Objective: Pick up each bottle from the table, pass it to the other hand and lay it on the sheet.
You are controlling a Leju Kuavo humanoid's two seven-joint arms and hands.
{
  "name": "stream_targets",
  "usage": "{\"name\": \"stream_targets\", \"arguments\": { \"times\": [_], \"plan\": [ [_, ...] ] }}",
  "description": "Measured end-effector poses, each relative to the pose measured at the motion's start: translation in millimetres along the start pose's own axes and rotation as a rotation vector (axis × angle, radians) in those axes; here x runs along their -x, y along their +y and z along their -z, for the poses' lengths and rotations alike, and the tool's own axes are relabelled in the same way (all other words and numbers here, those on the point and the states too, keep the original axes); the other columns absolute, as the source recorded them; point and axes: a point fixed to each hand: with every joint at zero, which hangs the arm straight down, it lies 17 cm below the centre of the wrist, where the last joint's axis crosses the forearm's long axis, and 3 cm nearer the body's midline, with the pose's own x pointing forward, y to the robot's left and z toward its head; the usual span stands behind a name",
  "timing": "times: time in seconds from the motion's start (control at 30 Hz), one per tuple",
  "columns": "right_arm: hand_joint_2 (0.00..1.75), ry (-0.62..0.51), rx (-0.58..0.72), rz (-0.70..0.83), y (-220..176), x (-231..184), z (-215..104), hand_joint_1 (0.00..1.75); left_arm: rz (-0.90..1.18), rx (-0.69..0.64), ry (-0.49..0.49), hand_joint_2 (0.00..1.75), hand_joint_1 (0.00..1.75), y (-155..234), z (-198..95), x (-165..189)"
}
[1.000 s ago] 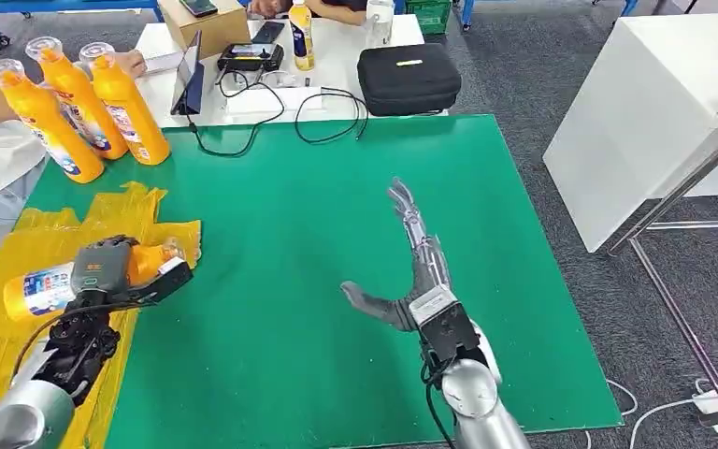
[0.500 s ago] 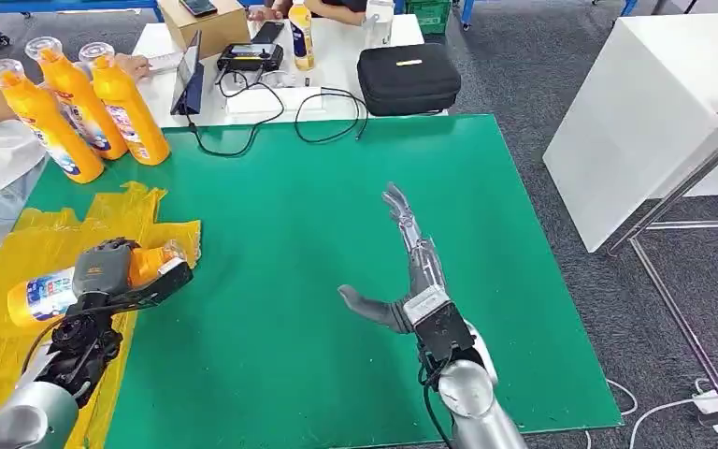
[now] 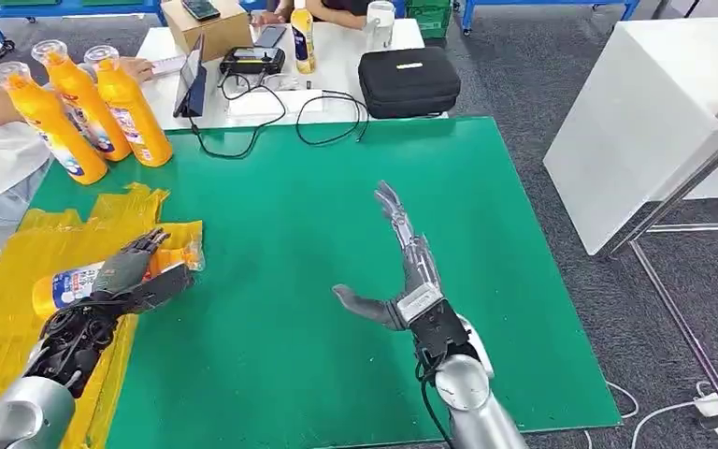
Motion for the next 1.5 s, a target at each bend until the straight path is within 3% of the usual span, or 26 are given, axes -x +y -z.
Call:
{"name": "stream_targets", "arguments": {
  "times": [0.2, 0.5, 0.7, 1.03, 1.13, 1.5],
  "plan": [
    [1.75, -0.023, 0.001, -0.003, -11.7, -0.6, 9.8, 0.0, -0.08, 0.136, 0.003, 1.75, 0.0, -22.2, -8.7, 3.2],
    [1.75, -0.019, 0.016, -0.025, -23.8, 4.2, 10.0, 0.0, -0.097, 0.115, 0.022, 1.75, 0.0, -15.7, -9.0, 9.0],
    [1.75, -0.01, 0.019, -0.034, -25.9, 7.4, 6.9, 0.0, -0.119, -0.051, -0.026, 1.75, 0.0, 10.7, -1.9, -2.9],
    [1.75, 0.034, 0.043, -0.05, -30.6, 15.8, -8.6, 0.0, -0.348, -0.428, -0.187, 1.75, 0.0, 68.8, -4.0, -56.4],
    [1.75, 0.043, 0.059, -0.057, -33.6, 16.8, -11.8, 0.0, -0.227, -0.54, -0.199, 1.75, 0.0, 92.4, -8.3, -69.4],
    [1.75, 0.046, 0.069, -0.059, -36.3, 16.2, -14.1, 0.0, -0.182, -0.6, -0.257, 1.75, 0.0, 106.6, -13.2, -97.6]
  ]
}}
